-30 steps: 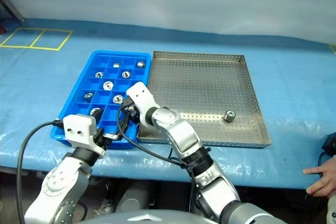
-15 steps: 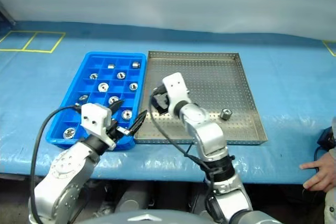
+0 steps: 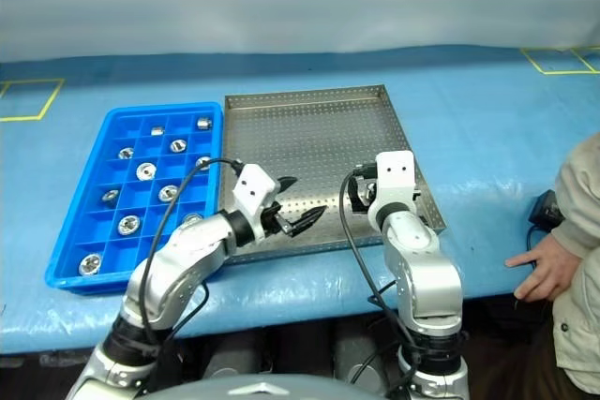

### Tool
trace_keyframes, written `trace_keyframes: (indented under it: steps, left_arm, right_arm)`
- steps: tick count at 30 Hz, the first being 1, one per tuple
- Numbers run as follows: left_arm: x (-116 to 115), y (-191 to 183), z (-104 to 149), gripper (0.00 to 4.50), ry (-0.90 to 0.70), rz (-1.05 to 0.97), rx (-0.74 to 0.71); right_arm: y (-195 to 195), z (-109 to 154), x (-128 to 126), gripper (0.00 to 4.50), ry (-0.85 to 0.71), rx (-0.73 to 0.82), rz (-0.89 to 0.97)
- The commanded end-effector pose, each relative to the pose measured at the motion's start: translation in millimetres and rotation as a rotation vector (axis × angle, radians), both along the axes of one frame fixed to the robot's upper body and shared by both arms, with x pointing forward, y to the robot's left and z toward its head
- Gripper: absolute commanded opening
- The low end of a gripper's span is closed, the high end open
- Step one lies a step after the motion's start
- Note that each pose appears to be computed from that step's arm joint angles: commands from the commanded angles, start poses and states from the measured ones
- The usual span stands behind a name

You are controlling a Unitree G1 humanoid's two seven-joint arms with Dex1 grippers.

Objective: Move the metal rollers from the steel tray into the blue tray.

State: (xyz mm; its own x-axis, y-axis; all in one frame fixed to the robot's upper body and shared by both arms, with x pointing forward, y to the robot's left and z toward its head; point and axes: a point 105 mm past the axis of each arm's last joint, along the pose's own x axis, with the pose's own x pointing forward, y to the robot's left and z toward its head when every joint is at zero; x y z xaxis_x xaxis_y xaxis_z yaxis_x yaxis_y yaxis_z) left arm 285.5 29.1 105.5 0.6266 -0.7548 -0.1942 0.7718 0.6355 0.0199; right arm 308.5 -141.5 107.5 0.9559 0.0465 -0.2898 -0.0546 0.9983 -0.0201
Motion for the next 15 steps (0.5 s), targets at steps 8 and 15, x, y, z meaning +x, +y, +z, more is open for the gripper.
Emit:
trace_keyframes:
  steps: [8,15]
  left_arm:
    - [-18,-27,1,4.50,-0.012,-0.164,-0.019]
    - [-31,-24,-7,4.50,0.022,-0.141,-0.024]
  right_arm:
    - [-5,-22,19,4.49,0.005,0.065,-0.075]
    - [13,-33,42,4.49,0.009,0.095,-0.023]
